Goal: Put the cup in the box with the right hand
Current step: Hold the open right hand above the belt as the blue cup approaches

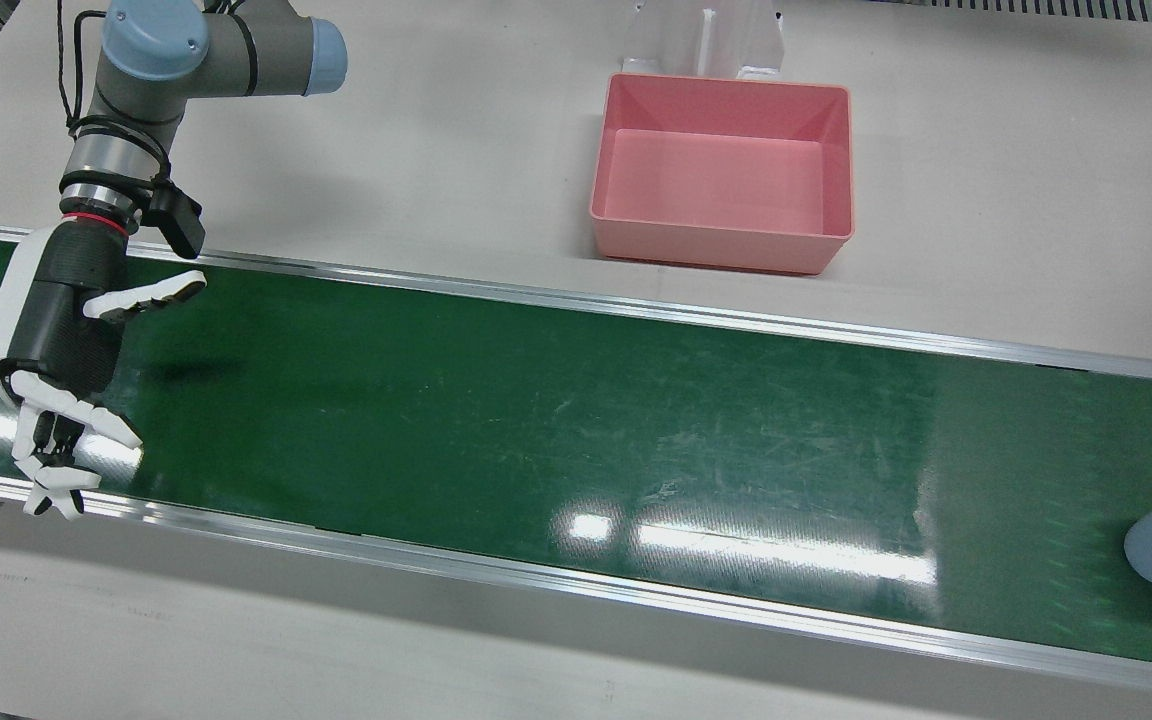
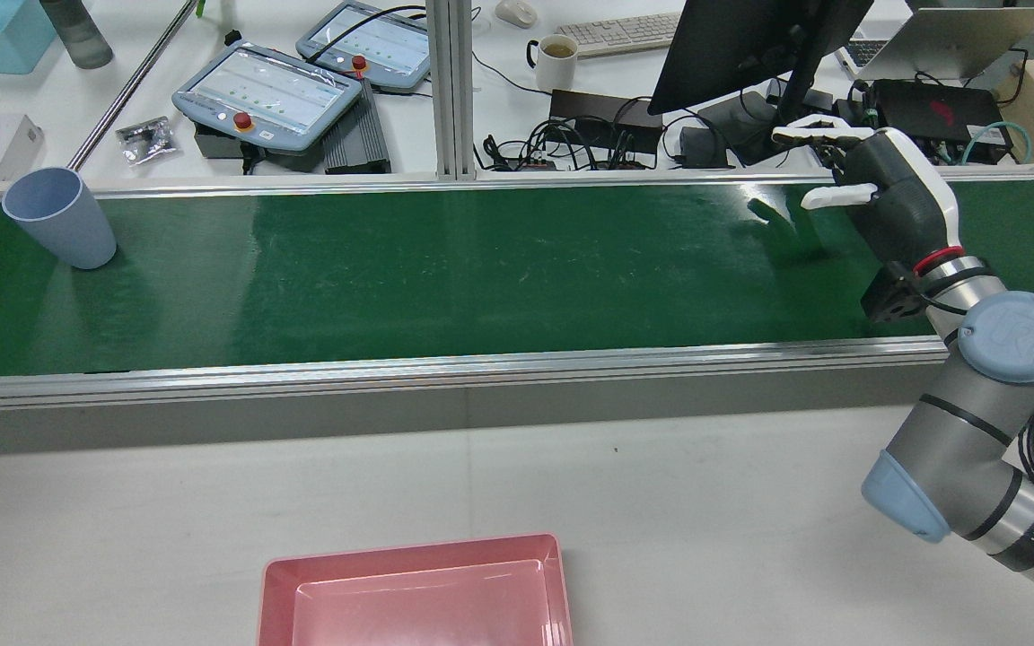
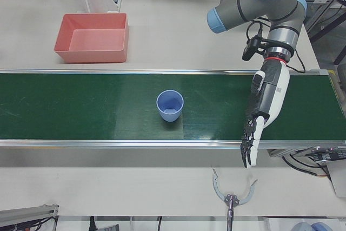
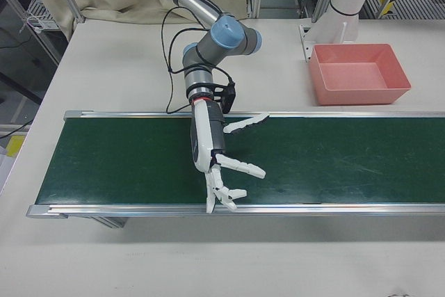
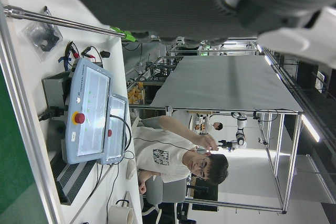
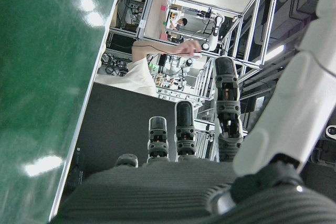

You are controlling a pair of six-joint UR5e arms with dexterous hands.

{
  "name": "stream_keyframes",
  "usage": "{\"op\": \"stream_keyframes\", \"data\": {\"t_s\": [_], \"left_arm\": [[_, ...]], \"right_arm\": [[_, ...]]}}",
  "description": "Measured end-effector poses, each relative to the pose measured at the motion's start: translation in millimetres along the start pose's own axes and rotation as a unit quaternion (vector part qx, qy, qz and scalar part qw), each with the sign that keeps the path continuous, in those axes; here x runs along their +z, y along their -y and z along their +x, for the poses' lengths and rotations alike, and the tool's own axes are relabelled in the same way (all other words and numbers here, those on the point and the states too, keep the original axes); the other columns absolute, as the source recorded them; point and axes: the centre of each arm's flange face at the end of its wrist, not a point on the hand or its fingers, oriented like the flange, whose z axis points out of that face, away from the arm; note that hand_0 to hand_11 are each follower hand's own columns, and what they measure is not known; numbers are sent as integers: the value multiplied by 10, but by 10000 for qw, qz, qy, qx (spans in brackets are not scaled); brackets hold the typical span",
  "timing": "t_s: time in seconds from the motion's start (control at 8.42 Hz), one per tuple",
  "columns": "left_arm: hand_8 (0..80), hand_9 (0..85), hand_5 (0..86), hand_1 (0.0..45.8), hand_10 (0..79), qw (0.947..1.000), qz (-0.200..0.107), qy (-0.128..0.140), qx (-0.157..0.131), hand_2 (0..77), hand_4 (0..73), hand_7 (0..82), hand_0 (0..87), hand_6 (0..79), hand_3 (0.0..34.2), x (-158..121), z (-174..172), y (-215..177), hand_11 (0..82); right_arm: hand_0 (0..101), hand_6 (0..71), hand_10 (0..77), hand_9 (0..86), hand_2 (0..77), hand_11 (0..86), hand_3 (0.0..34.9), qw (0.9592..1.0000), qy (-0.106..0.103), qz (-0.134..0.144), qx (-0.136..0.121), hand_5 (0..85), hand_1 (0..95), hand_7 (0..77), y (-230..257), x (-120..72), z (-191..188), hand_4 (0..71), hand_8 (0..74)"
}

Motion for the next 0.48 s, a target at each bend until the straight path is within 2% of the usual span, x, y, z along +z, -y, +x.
{"op": "stream_keyframes", "data": {"t_s": [0.24,0.36,0.48], "left_arm": [[0,5,0,5,0,10000,2,0,0,5,0,0,0,0,0,0,0,2,0],[0,0,0,5,0,10000,2,-3,0,5,0,0,0,0,0,0,0,2,0],[0,0,0,5,0,10000,2,-3,0,5,0,0,0,0,0,0,0,2,0]], "right_arm": [[515,71,5,207,11,5,53,10000,-8,71,-44,16,11,464,91,1,26,415,76],[514,71,5,207,11,5,52,9999,-8,95,-55,22,11,464,127,5,37,393,76],[514,71,0,196,11,5,53,9999,-3,95,-49,16,11,409,132,15,40,360,76]]}}
